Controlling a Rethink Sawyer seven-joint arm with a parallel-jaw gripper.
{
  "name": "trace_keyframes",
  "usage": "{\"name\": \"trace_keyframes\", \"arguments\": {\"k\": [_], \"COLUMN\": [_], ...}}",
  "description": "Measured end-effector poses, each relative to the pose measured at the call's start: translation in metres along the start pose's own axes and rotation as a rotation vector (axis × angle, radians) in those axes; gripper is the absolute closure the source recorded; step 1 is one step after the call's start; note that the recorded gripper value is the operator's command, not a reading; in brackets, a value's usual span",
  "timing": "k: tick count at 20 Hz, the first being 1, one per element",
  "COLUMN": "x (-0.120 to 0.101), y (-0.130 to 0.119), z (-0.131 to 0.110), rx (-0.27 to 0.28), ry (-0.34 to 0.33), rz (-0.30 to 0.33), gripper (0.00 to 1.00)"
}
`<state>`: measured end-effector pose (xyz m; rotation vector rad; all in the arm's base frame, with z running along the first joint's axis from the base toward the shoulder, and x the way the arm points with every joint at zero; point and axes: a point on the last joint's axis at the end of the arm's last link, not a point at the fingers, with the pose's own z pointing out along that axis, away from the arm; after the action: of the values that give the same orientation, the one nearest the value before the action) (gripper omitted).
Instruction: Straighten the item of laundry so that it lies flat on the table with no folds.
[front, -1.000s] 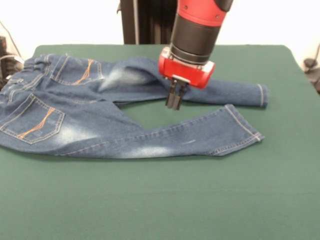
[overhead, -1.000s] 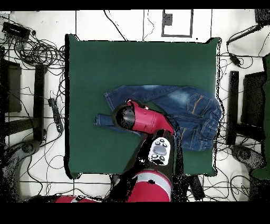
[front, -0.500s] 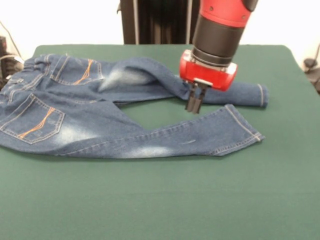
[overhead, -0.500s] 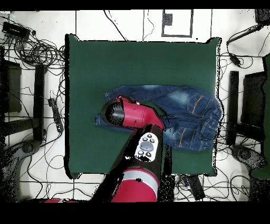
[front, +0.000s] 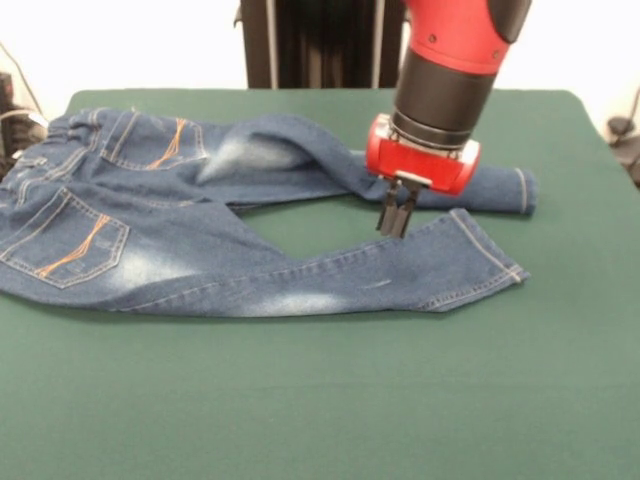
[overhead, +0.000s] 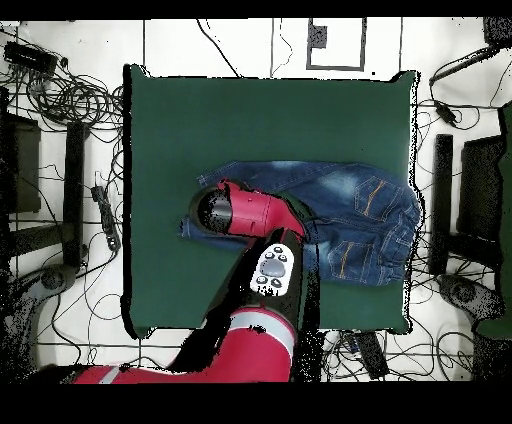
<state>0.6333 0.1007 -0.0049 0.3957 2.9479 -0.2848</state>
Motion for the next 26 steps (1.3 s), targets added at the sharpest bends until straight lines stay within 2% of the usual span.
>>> {"name": "trace_keyframes", "arguments": {"k": [10,18,19,26], "x": [-0.003,0.0,-0.001,0.0], "y": [-0.027,-0.03,-0.029,-0.029], "z": [0.026,0.032,0.032,0.032], "rx": [0.004,0.004,0.003,0.003], "ry": [0.037,0.049,0.049,0.049], "rz": [0.049,0.055,0.055,0.054], "gripper": [1.0,1.0,0.0,0.0]}}
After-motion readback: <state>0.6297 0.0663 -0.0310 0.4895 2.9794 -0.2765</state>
